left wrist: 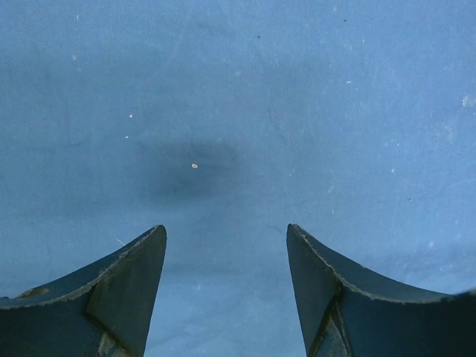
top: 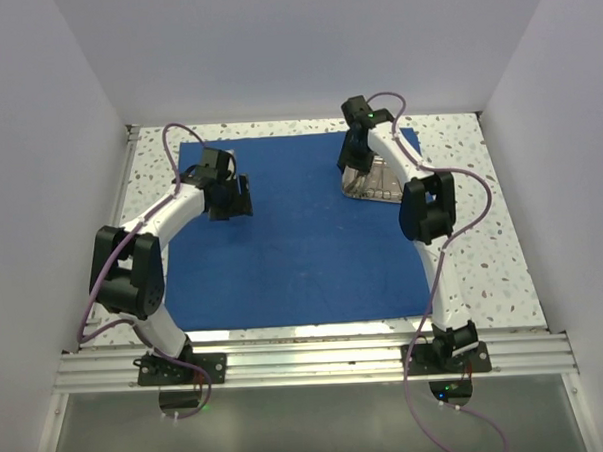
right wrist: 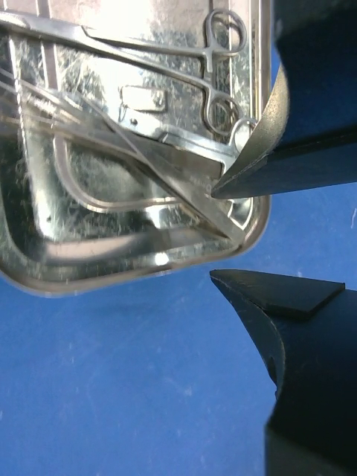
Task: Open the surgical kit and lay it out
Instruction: Pick up the medical item from the container.
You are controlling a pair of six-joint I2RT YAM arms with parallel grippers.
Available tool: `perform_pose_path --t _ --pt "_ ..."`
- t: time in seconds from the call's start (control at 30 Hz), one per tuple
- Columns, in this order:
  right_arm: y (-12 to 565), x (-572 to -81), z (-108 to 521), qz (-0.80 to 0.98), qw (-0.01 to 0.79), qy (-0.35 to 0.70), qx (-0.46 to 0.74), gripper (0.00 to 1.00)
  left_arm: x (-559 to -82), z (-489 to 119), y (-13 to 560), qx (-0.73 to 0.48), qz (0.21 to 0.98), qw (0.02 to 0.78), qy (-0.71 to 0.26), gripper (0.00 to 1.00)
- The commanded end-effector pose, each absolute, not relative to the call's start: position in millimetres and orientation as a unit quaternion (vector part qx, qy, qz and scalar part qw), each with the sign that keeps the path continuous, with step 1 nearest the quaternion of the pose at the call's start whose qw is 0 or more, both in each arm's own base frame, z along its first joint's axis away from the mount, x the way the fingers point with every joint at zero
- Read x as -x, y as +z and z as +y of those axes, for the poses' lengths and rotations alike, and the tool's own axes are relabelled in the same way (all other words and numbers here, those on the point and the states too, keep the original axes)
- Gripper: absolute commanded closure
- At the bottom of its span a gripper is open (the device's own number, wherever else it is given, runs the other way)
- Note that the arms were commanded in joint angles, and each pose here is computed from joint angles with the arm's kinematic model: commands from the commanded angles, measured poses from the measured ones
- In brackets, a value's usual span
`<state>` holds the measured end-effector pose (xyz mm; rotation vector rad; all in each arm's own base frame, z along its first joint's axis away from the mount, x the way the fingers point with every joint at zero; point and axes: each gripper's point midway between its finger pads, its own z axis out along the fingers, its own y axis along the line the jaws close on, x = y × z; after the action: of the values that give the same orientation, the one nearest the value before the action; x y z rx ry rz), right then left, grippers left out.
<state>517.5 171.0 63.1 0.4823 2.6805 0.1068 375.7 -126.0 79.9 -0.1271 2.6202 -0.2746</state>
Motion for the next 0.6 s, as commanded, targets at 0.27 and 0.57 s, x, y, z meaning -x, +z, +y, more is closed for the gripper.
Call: perform_pose_path --t 0.27,0.57 --pt "60 -512 156 0.963 0.199 -0.005 -0.18 0.52 -390 -127 87 0.027 0.956 0.275 -0.1 0.3" --pt "34 -520 160 0.963 0.193 -0.004 -0.189 0.52 -390 -126 80 0.017 0.96 0.265 -0.093 0.3"
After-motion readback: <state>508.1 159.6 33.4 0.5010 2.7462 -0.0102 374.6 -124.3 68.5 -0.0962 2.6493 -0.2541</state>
